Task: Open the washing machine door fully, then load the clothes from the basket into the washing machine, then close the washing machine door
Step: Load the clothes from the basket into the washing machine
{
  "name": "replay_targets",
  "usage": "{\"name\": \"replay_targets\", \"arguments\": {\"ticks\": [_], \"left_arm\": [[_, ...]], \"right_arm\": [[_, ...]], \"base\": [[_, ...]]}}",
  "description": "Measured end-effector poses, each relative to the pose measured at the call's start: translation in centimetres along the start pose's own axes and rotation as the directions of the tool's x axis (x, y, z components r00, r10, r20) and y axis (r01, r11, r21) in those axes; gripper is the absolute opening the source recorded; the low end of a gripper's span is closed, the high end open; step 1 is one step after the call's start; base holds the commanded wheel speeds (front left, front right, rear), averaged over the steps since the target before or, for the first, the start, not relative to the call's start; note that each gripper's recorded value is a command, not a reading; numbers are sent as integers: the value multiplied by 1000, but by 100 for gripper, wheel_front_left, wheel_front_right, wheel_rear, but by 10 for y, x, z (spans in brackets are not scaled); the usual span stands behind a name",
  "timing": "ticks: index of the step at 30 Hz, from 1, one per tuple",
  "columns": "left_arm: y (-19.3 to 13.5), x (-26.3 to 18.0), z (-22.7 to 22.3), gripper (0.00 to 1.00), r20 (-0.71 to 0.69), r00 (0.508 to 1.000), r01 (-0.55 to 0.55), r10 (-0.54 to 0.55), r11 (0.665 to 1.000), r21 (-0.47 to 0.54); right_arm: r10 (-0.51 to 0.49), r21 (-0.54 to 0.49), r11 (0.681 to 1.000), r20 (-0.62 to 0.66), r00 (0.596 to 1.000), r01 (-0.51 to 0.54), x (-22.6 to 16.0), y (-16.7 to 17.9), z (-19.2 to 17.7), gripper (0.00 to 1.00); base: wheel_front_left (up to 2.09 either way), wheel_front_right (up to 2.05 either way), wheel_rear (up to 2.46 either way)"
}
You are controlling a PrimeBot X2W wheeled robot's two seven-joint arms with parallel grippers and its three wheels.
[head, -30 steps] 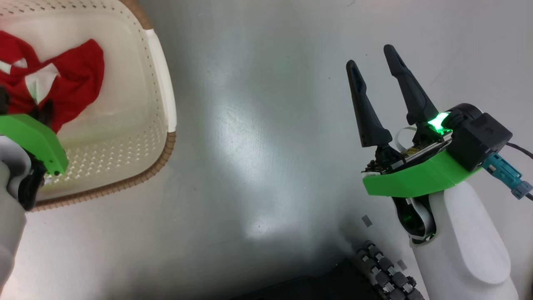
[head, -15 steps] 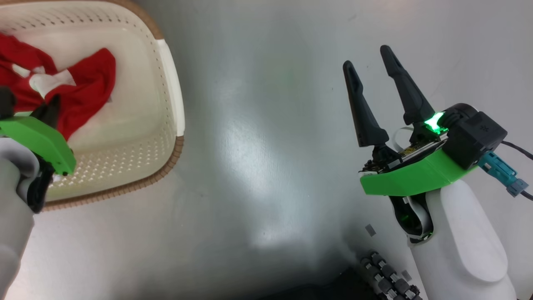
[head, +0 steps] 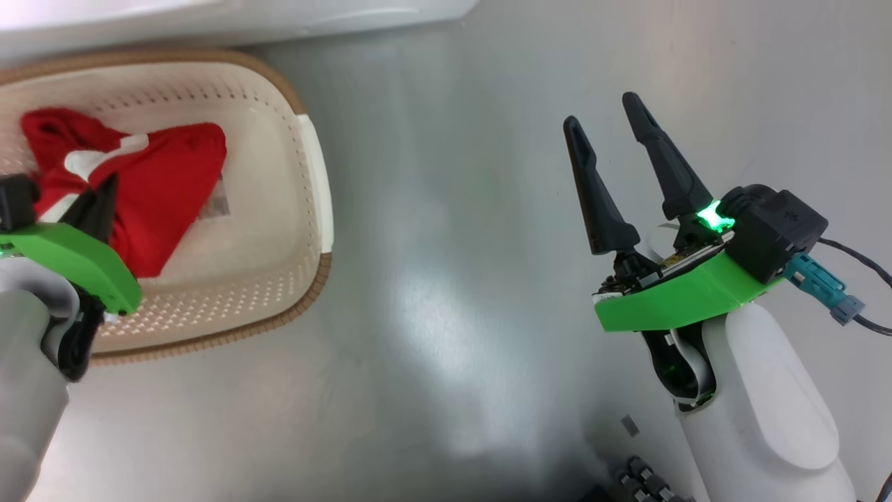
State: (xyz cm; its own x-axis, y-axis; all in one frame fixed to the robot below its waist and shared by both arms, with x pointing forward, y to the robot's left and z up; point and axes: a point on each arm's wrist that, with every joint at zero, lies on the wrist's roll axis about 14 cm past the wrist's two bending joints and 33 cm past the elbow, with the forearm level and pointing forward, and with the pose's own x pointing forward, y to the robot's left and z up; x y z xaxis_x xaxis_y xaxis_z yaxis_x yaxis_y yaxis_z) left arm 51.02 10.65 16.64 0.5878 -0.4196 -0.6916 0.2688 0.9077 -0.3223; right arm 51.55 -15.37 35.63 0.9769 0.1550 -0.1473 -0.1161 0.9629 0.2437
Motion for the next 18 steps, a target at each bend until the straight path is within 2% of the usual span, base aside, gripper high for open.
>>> {"name": "replay_targets", "arguments": {"ticks": [4, 18], "left_arm": [[-4, -14, 27, 0, 80, 997, 4, -2, 1000, -20], [-19, -90, 69, 0, 268, 963, -14, 10, 1000, 13]], "right_arm": [[14, 0, 1000, 27, 1000, -14, -1, 7, 15, 100], [50, -2, 999, 107, 993, -50, -20, 31, 62, 100]], "base": [[0, 0, 0], [0, 0, 0]]}}
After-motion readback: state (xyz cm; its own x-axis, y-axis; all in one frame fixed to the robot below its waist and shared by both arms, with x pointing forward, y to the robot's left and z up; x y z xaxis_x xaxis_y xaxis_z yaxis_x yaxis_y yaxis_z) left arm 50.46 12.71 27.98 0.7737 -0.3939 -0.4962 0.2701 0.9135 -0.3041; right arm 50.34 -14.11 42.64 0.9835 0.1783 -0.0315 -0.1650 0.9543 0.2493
